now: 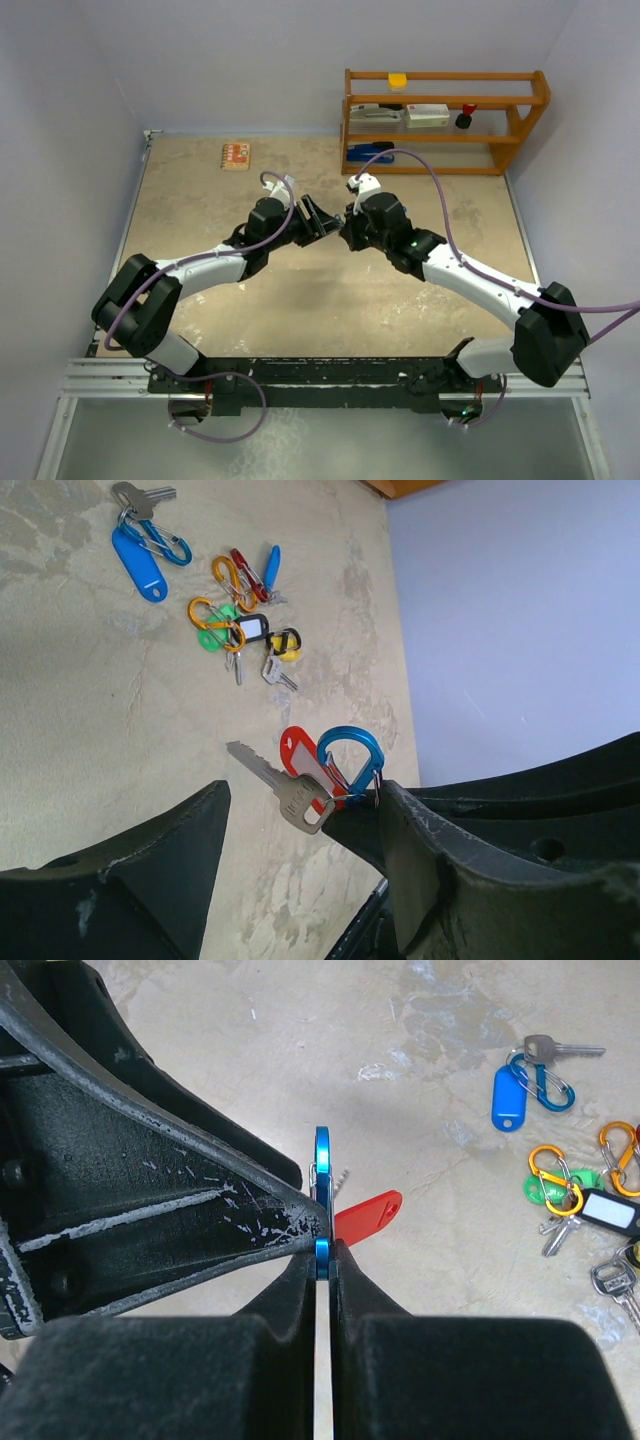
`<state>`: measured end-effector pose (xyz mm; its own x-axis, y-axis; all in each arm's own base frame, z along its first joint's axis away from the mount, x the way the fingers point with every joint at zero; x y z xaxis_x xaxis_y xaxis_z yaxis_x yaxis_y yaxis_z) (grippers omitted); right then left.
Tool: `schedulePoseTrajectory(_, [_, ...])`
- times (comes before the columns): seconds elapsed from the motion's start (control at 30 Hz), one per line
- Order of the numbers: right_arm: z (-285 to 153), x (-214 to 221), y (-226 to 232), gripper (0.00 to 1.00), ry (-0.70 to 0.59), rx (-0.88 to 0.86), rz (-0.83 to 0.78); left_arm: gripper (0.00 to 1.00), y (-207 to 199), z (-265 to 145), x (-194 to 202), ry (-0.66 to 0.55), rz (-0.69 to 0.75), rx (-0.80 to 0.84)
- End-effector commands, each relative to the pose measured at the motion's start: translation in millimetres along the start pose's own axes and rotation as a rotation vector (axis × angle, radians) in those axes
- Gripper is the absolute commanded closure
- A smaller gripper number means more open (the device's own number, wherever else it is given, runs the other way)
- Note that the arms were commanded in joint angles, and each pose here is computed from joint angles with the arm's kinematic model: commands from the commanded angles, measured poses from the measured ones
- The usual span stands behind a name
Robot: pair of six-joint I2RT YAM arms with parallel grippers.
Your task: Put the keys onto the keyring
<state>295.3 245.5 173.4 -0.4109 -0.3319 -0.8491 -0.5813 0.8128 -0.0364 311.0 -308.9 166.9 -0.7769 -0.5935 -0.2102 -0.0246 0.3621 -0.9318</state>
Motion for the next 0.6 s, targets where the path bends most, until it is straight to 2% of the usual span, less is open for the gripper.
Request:
schedulePoseTrajectory(0.0, [-4.5, -15.7, -4.3, 1.0, -0.071, 0.012, 0.001, 0.41, -6.7, -1.1, -9.0, -0.022, -0.037, 0.051])
schedulePoseTrajectory(0.57, [2.4, -3.6, 1.2, 1.0, -0.041, -0.019, 0.008, 0.4, -21.5, 1.3, -38.0, -0.109, -0.184, 0.205])
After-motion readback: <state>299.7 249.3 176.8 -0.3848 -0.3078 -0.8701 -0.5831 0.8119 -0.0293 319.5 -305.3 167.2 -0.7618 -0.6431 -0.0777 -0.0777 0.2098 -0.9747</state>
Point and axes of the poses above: each gripper's point midway between its finger pads, its own z axis out along the fingers, its own y axis along the line the jaws close on, x = y × z, the point moved 2 cm from there along -z, back along the fingers, and after that the axes turned 15 degrees about -z, right-handed, at the moved point
